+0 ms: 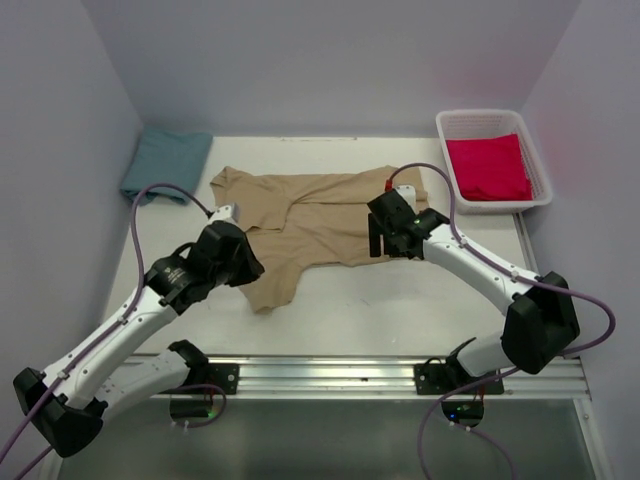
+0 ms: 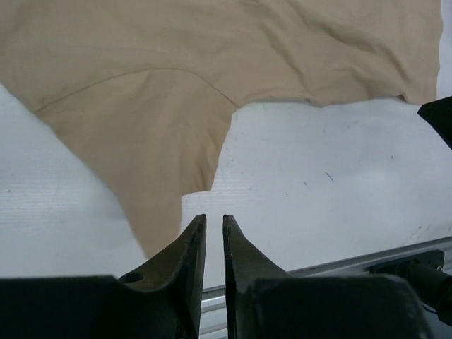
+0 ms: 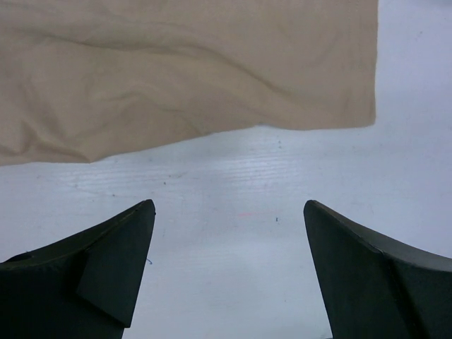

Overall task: Fold and stack the t-shirts
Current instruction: Grap the side of the flattened tshirt closest away from the robot with both arms

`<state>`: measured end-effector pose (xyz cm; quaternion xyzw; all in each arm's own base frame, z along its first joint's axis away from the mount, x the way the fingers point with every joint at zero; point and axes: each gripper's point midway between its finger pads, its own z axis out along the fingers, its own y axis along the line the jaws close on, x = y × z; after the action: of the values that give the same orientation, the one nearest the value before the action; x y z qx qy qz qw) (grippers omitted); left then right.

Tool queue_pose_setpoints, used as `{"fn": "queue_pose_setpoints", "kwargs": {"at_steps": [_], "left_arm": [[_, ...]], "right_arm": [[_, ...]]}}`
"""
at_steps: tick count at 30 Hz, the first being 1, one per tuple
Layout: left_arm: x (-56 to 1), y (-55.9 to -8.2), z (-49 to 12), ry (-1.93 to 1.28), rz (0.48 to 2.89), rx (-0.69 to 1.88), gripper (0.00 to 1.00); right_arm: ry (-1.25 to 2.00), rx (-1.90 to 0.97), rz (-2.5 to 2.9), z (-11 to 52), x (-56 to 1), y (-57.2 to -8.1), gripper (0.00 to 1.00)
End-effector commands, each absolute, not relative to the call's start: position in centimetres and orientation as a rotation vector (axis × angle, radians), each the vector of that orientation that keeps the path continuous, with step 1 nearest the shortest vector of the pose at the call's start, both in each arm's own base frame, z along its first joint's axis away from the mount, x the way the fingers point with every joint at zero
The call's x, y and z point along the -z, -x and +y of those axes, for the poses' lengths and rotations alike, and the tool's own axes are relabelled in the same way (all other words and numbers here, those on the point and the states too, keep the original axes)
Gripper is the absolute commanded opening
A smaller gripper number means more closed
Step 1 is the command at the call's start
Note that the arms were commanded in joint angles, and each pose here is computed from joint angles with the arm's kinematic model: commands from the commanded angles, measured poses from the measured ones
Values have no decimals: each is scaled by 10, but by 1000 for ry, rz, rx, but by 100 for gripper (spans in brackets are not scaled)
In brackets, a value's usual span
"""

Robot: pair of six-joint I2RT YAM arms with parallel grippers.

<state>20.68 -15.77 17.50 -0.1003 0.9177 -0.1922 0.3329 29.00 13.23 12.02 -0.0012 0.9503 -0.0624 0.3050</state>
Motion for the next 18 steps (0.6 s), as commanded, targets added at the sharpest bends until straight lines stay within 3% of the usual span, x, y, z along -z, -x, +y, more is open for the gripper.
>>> {"fn": "queue_pose_setpoints", "kwargs": {"at_steps": [1, 5, 7, 12, 18], "left_arm": [[-189, -189, -151, 235, 2425, 508, 19], [-196, -180, -145, 269, 2426, 526, 19], [-197, -180, -142, 288, 2394, 538, 24], [-169, -194, -164, 217, 2359, 621, 56], [-109, -177, -176, 97, 2591, 584, 60]], "right_arm": [[-84, 285, 2522, 113, -113, -285, 91], [-217, 330, 2569, 90, -89, -289, 89], [-291, 328, 2570, 80, -81, -295, 89], [-451, 370, 2562, 52, -65, -304, 86], [-519, 360, 2540, 41, -66, -304, 85]]}}
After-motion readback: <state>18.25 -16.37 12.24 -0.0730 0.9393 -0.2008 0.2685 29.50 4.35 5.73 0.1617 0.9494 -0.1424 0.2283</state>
